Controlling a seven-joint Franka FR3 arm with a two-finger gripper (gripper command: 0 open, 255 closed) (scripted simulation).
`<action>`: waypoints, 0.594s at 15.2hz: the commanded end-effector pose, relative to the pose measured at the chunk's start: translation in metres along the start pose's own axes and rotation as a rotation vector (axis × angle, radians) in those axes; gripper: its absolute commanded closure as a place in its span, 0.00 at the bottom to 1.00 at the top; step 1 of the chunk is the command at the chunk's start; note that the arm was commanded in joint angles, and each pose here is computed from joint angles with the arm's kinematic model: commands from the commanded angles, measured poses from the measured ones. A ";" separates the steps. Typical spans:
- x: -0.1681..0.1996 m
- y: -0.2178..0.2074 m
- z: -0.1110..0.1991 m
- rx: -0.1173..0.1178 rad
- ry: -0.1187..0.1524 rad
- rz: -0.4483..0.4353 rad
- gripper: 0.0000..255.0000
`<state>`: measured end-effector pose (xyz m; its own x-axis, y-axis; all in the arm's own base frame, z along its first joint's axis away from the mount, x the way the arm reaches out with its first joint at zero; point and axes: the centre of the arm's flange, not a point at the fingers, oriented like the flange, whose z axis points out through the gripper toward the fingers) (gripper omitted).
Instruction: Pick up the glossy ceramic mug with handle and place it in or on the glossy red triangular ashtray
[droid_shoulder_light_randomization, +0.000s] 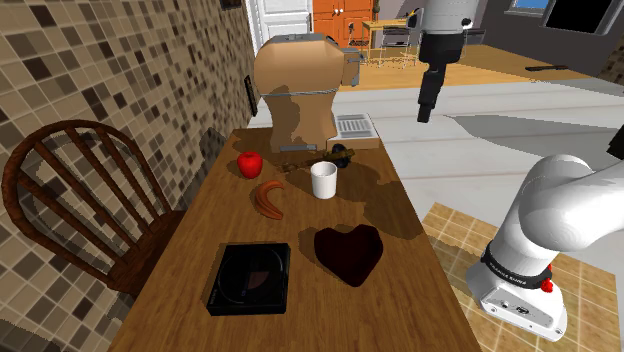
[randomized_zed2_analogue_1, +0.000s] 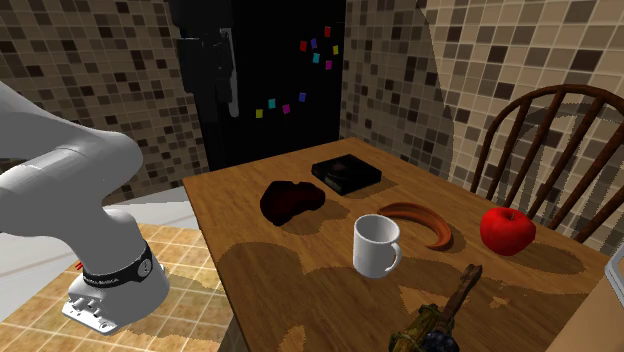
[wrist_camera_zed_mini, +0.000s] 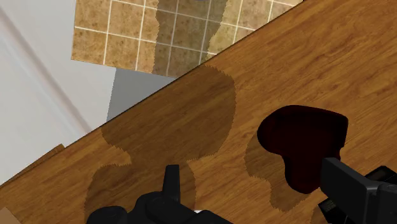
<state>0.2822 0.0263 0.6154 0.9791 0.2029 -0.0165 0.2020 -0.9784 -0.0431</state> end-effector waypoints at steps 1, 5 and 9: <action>0.000 0.000 0.000 0.000 0.000 0.000 0.00; 0.039 -0.009 0.034 -0.014 0.008 0.019 0.00; 0.078 -0.017 0.067 -0.028 0.016 0.038 0.00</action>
<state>0.3463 0.0585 0.5569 0.9853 0.1707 -0.0058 0.1706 -0.9852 -0.0187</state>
